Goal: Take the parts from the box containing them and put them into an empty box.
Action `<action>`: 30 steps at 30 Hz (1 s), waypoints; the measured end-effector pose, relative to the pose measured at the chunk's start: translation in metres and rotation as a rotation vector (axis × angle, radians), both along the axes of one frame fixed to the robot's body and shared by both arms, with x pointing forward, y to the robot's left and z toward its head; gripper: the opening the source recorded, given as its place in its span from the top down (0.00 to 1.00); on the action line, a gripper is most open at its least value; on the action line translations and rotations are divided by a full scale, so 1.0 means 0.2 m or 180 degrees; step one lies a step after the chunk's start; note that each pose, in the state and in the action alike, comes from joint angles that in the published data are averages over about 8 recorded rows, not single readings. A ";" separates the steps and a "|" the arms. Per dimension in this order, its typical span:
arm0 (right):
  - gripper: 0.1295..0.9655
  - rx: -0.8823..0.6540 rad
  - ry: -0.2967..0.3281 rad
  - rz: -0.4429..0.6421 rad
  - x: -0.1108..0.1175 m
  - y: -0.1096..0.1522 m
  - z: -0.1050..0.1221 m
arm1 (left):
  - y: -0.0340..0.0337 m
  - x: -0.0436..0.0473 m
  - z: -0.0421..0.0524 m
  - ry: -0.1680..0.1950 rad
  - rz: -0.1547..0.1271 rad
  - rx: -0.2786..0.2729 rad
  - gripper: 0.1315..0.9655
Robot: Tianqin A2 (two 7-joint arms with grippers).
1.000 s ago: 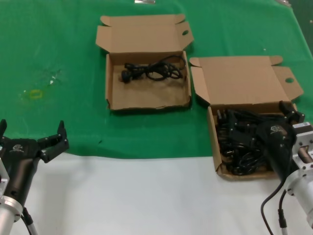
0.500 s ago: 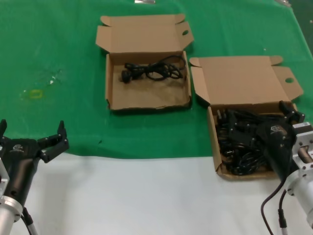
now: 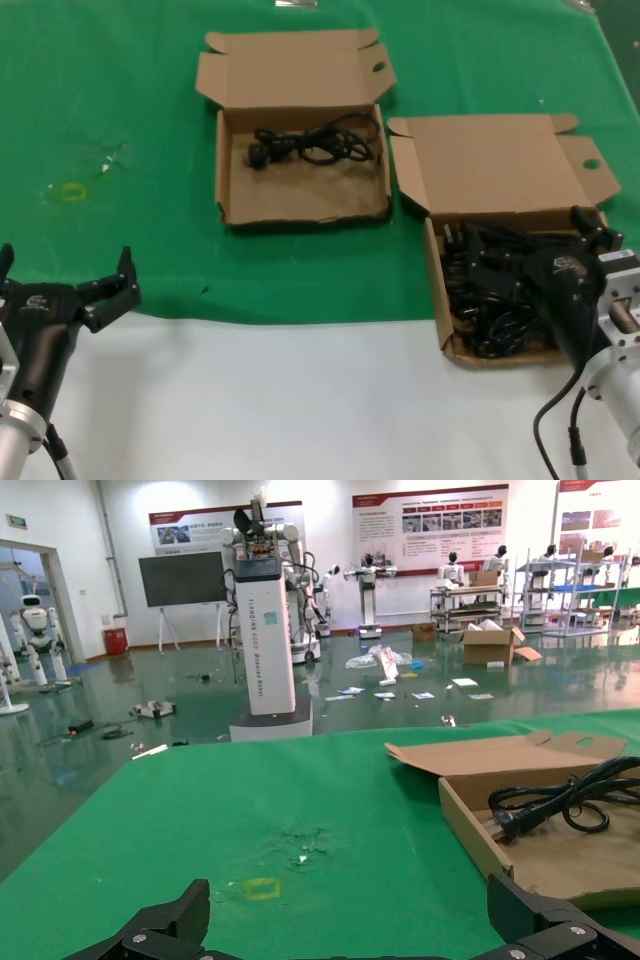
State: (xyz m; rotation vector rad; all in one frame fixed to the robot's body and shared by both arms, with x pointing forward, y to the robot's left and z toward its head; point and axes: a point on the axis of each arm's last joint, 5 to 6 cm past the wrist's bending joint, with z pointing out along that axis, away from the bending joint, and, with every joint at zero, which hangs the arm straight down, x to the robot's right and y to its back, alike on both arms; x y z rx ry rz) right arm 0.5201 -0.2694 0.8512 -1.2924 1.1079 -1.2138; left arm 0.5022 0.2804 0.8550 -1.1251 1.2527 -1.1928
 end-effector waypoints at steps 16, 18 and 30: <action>0.00 0.0000 0.0000 0.0000 0.00 0.00 0.00 | 0.000 0.000 0.000 0.0000 0.0000 0.0000 0.00; 0.00 0.0000 0.0000 0.0000 0.00 0.00 0.00 | 0.000 0.000 0.000 0.0000 0.0000 0.0000 0.00; 0.00 0.0000 0.0000 0.0000 0.00 0.00 0.00 | 0.000 0.000 0.000 0.0000 0.0000 0.0000 0.00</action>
